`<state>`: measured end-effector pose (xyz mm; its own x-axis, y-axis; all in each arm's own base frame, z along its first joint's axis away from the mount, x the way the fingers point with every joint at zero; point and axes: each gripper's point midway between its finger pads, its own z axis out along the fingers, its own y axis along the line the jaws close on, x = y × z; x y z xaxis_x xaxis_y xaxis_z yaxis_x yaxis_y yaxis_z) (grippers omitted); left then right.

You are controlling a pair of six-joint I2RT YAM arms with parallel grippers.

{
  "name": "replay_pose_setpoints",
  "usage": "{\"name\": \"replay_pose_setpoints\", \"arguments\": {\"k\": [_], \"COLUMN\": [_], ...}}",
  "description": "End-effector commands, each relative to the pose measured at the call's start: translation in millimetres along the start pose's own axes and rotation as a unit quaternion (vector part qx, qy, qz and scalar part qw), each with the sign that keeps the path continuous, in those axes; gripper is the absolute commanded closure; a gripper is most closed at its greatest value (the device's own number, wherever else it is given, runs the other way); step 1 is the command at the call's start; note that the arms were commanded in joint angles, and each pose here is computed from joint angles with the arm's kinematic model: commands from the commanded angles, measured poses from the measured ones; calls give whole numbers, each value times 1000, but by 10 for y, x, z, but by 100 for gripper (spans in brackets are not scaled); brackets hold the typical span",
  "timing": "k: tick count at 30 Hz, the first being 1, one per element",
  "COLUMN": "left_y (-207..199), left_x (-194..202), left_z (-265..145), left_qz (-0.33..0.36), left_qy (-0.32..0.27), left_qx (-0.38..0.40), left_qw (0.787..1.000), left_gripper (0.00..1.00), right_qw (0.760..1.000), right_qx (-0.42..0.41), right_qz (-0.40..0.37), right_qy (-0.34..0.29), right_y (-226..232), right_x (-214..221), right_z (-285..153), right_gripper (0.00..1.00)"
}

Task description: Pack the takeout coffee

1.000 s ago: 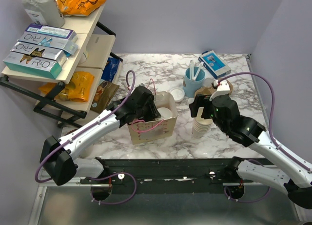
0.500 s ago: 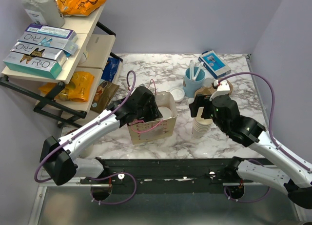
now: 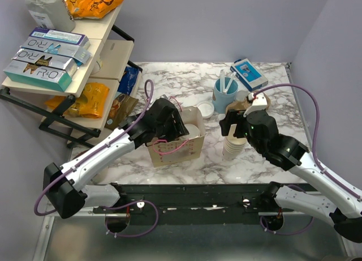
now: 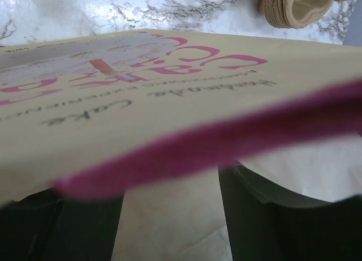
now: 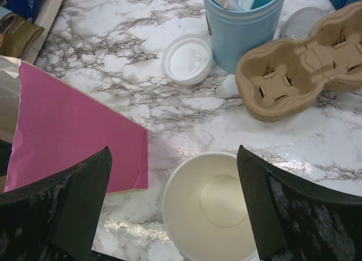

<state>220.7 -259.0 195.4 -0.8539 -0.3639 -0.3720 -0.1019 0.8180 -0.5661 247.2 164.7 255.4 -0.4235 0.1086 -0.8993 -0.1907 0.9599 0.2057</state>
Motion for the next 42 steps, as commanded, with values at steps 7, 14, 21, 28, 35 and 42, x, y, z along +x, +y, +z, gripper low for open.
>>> {"name": "replay_pose_setpoints", "arguments": {"k": [7,14,21,28,35,42], "left_y": [-118,-141,-172,-196,-240,-382], "left_x": [-78,-40,-81,-138,-211,-325], "left_z": [-294,-337,-440,-602,-763,-984], "left_qz": [12,17,18,21,25,38], "left_qy": [-20,-9,-17,-31,-47,-66], "left_qx": [24,30,35,43,51,76], "left_qw": [999,999,999,998,997,994], "left_gripper": [26,26,26,26,23,15], "right_qw": [999,999,999,999,999,998], "right_qx": [-5,-4,-7,-10,-16,-12], "right_qz": [20,20,18,17,7,-3], "right_qy": [-25,-25,-26,-34,-41,-59], "right_y": [19,11,40,53,88,107], "right_x": [-159,-145,-173,-227,-306,-488], "right_z": [-50,-48,-31,-47,-57,-66], "right_gripper": [0,0,0,0,0,0]}}
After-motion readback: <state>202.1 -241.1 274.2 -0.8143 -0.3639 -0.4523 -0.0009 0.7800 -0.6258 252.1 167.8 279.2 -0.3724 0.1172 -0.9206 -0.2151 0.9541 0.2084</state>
